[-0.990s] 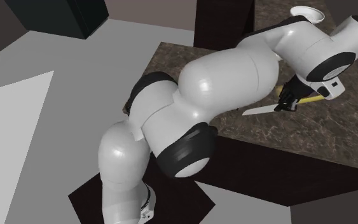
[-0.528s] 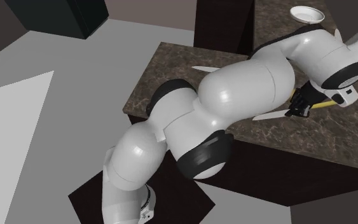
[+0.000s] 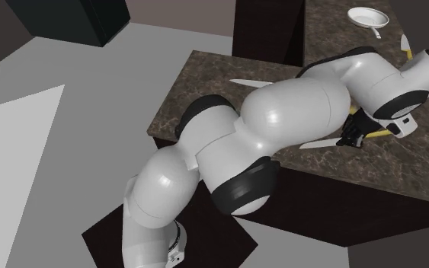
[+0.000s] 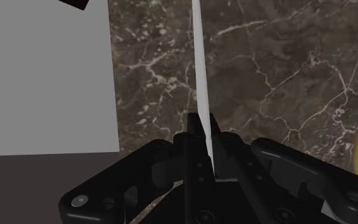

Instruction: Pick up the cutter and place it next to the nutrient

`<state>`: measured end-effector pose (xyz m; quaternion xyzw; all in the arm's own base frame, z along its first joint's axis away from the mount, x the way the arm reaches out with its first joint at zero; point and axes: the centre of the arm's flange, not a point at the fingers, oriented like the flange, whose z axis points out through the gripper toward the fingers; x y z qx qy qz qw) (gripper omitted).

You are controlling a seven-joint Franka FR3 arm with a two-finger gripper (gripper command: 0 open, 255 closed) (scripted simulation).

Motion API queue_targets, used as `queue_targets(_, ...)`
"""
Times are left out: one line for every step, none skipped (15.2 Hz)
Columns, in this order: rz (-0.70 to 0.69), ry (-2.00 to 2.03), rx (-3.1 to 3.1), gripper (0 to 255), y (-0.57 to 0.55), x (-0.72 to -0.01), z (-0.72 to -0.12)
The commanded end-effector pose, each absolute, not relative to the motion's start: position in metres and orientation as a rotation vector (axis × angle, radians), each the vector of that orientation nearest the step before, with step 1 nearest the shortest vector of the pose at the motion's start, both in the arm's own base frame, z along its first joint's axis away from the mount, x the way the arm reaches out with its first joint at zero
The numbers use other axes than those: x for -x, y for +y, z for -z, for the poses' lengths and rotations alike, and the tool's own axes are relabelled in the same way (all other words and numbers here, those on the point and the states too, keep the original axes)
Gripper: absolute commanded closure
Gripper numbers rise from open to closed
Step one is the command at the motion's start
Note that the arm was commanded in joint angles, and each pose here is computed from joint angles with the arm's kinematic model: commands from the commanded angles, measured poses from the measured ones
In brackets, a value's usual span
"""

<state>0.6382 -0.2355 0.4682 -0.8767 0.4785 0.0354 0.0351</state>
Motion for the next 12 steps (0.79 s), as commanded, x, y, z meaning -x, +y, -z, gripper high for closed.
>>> queue_targets(-0.116,1.468,2.695,255,-0.234,-0.637,-0.454)
queue_targets(-0.116,1.468,2.695,255,-0.234,-0.637,-0.449)
queue_targets(-0.116,1.468,2.695,255,-0.234,-0.637,-0.444)
queue_targets(-0.116,1.468,2.695,255,-0.234,-0.637,-0.439)
queue_targets(-0.116,1.468,2.695,255,-0.234,-0.637,-0.433)
queue_targets(-0.116,1.468,2.695,255,-0.234,-0.637,-0.428)
queue_targets(-0.116,1.468,2.695,255,-0.234,-0.637,-0.423)
queue_targets(-0.116,1.468,2.695,255,-0.234,-0.637,-0.417)
queue_targets(-0.116,1.468,2.695,255,-0.234,-0.637,-0.412)
queue_targets(-0.116,1.468,2.695,255,-0.234,-0.637,-0.408)
queue_targets(-0.116,1.468,2.695,255,-0.234,-0.637,-0.408)
queue_targets(-0.116,1.468,2.695,255,-0.234,-0.637,-0.408)
